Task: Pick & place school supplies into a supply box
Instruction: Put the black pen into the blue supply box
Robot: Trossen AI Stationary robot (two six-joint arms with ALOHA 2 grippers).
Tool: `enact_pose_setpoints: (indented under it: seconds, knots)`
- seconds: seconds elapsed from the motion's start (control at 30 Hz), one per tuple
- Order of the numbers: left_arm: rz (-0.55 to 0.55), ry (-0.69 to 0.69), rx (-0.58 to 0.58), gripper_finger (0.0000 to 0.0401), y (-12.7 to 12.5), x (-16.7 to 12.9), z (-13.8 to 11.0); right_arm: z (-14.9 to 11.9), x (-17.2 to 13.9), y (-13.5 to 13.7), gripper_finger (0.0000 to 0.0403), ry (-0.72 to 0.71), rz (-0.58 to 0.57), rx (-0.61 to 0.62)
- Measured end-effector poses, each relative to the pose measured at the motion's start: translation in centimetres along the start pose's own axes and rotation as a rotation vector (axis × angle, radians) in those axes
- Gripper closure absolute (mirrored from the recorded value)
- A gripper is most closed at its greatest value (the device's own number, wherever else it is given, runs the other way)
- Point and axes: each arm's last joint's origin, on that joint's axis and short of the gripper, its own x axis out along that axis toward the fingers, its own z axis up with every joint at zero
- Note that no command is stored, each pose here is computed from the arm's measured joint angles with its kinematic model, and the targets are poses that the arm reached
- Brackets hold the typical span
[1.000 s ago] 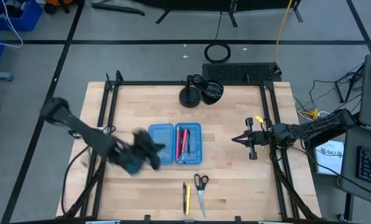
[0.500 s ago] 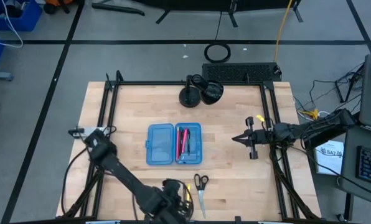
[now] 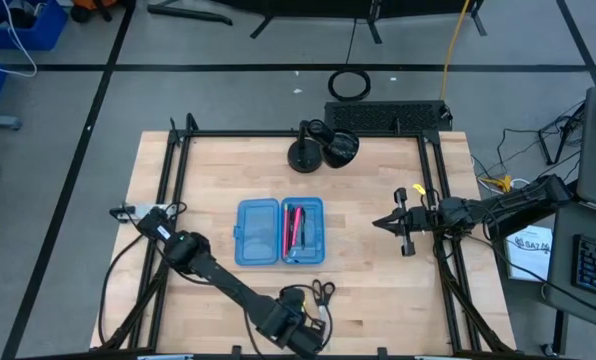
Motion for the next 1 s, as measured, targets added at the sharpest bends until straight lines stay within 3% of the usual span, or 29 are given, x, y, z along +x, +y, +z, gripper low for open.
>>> enact_pose_setpoints:
  seconds: [0.2,0.47,0.77,1.0]
  knots:
    - [-0.015,-0.048,0.141,0.0316,0.0,-0.1,0.0,-0.1,0.0,0.0,0.0403,0.005,0.0,0.0]
    - [0.022,-0.07,0.092,0.0203,0.3,0.7,0.7,-0.1,0.0,0.0,0.0403,0.008,0.001,0.025]
    - [0.156,-0.02,0.08,0.019,2.1,3.9,1.0,-0.1,0.0,0.0,0.0403,0.007,0.001,0.026]
    - [0.115,-0.009,0.094,0.019,1.7,4.4,1.2,-0.1,0.0,0.0,0.0403,0.007,0.001,0.044]
